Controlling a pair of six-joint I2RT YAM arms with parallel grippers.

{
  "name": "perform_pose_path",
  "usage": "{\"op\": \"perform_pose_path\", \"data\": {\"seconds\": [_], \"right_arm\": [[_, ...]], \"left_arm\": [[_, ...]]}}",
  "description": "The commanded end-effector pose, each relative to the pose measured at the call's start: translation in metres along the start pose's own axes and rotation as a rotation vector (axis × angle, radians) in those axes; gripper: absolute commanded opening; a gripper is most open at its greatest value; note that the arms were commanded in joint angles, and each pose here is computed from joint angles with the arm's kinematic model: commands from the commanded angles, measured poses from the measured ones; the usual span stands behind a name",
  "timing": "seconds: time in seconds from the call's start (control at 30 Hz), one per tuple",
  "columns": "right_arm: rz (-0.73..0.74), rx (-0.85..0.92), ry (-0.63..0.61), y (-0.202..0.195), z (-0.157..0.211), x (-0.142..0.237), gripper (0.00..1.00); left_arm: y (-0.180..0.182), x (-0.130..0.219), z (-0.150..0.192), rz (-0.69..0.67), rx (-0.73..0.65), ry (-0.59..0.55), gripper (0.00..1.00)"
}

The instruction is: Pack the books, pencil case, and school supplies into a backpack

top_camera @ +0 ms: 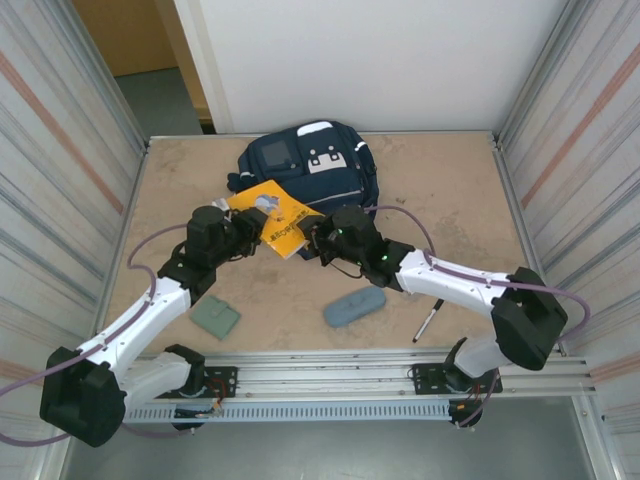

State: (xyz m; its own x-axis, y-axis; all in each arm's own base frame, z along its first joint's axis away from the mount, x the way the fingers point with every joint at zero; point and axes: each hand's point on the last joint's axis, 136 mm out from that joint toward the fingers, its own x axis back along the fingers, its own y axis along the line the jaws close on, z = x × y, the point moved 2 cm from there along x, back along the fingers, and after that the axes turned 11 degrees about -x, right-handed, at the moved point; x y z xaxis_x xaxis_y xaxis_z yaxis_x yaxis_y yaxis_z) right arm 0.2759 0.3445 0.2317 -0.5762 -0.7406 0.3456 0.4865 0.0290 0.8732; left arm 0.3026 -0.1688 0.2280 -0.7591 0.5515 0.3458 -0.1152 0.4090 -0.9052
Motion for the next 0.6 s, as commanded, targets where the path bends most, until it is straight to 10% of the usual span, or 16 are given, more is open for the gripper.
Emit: {"op": "perform_pose_path", "data": {"seconds": [0.0,0.2,0.33,0.57], "right_arm": [[-0.09,0.056,-0.066,0.025,-0.008,0.02,0.1],[-0.127,0.118,-0.087,0.037,-0.013,0.031,0.0],[-0.151,0.22,-0.143,0.052,-0.034,0.055,0.0],[-0.178,0.378,-0.361,0.069,-0.087,0.135,0.0]], "left_arm": [[-0.009,0.004,0.006,0.039,0.001,0.028,0.13],[-0.002,-0.002,0.01,0.025,-0.005,0.043,0.57],[0.011,0.003,-0.001,-0.199,-0.38,0.029,0.96],[0.015,-0.046,0.013,-0.216,-0.827,0.167,0.97]]}}
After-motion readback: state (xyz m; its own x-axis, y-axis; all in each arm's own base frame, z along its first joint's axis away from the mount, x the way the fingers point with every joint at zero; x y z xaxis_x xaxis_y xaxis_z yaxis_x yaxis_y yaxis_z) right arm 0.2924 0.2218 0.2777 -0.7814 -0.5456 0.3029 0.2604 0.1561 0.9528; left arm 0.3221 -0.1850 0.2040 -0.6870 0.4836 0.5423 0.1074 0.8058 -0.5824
